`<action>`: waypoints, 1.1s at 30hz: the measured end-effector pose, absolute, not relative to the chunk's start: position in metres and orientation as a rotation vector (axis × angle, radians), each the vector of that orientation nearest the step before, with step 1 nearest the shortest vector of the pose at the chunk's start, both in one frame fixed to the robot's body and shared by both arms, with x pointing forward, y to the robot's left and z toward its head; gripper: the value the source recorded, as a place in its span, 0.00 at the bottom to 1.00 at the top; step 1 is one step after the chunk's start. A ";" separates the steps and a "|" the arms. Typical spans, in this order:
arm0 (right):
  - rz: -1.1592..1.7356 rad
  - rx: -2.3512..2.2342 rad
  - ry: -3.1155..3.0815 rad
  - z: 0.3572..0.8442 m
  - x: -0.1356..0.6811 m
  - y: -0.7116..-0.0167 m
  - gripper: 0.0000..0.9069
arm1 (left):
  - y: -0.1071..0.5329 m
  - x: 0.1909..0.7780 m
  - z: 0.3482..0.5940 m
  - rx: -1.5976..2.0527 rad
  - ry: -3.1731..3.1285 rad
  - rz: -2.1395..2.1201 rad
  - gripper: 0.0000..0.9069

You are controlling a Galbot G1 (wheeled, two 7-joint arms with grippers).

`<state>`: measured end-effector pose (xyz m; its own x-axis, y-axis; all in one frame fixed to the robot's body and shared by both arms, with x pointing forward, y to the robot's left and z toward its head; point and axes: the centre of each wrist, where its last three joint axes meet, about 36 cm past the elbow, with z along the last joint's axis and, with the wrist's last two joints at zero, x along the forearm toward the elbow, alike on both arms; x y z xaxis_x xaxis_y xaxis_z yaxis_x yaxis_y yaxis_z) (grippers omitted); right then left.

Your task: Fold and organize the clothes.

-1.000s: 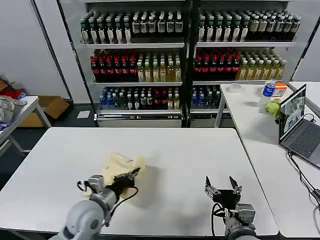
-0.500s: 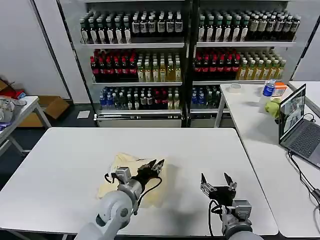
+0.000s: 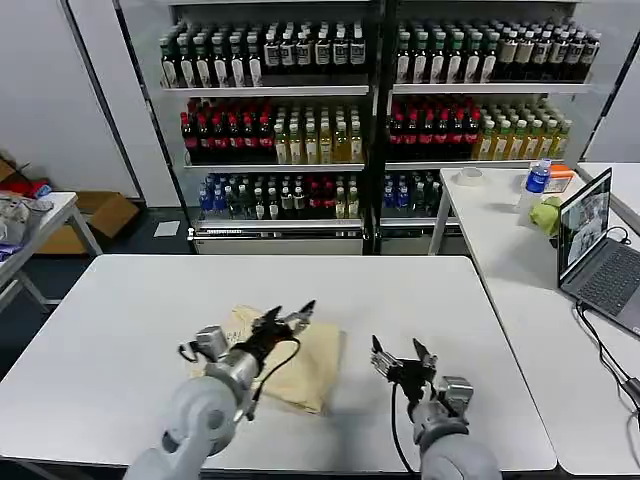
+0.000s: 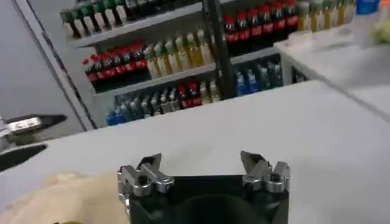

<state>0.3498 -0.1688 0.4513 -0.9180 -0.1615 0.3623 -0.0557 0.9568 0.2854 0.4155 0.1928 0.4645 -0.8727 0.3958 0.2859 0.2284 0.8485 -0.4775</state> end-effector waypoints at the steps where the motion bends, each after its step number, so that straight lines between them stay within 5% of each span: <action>1: -0.414 0.163 -2.705 0.450 0.354 -0.166 1.00 | 0.201 0.412 0.466 -0.445 -2.662 0.614 1.00; 20: -0.834 0.223 -2.412 0.430 0.421 -0.111 1.00 | 0.277 0.350 0.484 -0.167 -2.762 0.616 1.00; 22: -0.852 0.220 -2.393 0.430 0.426 -0.107 0.74 | 0.278 0.347 0.485 -0.158 -2.762 0.616 1.00; 24: -0.868 0.218 -2.377 0.429 0.430 -0.104 0.27 | 0.280 0.343 0.485 -0.146 -2.762 0.616 1.00; 25: -0.875 0.216 -2.369 0.428 0.433 -0.103 0.12 | 0.281 0.342 0.485 -0.141 -2.763 0.614 1.00; 28: -0.889 0.208 -2.351 0.427 0.439 -0.099 0.00 | 0.284 0.338 0.486 -0.128 -2.764 0.609 1.00; 33: -0.901 0.196 -2.330 0.425 0.447 -0.094 0.00 | 0.286 0.333 0.488 -0.110 -2.769 0.614 1.00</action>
